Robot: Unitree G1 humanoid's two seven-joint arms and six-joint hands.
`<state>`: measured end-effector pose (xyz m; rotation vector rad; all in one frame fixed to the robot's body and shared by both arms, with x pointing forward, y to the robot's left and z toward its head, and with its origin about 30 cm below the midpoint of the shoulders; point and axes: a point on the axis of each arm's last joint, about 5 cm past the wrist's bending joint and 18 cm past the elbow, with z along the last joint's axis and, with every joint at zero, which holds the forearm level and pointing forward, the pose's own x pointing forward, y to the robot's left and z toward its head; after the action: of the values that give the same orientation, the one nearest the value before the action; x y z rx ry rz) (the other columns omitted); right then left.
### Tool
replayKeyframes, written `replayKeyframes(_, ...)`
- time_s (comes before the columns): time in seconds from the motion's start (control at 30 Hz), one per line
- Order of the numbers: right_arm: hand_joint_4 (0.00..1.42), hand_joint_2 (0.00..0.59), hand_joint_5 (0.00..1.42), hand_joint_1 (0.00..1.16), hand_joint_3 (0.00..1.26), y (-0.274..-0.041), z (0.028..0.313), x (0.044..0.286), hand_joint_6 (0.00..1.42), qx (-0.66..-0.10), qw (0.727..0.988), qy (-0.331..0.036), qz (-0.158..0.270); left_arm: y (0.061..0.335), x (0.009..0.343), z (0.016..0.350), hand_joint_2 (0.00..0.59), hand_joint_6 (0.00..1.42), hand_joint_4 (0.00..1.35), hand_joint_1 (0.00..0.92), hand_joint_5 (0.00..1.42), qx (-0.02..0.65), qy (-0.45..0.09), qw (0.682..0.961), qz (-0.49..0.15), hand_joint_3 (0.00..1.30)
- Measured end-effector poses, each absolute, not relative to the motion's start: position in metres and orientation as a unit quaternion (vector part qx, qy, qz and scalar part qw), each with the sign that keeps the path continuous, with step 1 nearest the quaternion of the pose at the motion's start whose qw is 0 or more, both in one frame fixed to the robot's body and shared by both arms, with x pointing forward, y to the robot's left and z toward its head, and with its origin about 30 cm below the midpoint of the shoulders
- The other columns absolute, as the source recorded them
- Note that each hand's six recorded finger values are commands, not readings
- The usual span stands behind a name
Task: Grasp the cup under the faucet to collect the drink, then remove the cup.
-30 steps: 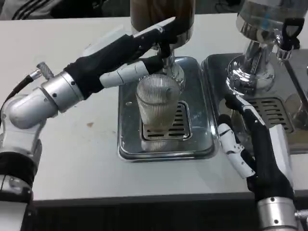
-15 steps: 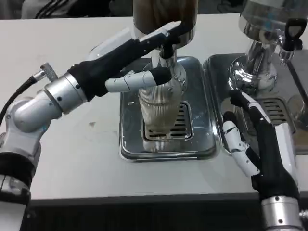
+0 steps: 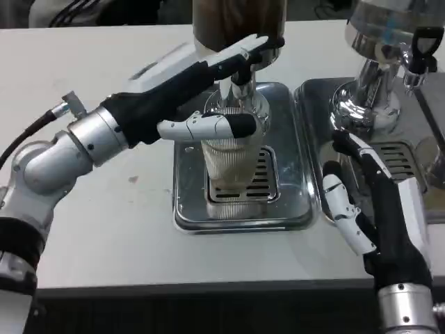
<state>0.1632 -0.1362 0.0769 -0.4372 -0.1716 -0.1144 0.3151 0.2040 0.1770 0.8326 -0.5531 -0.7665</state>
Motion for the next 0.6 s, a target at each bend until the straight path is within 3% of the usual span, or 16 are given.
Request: replayKeyframes(0.6, 0.22, 0.433, 0.11, 0.21, 0.23, -0.1353, 0.0771, 0.1634, 0.08, -0.213, 0.972, -0.084, -0.057, 0.2006, 0.3128, 0.1747, 0.051, 0.04, 0.0, 0.0, 0.07, 0.426, -0.28, 0.785, -0.351, 0.05)
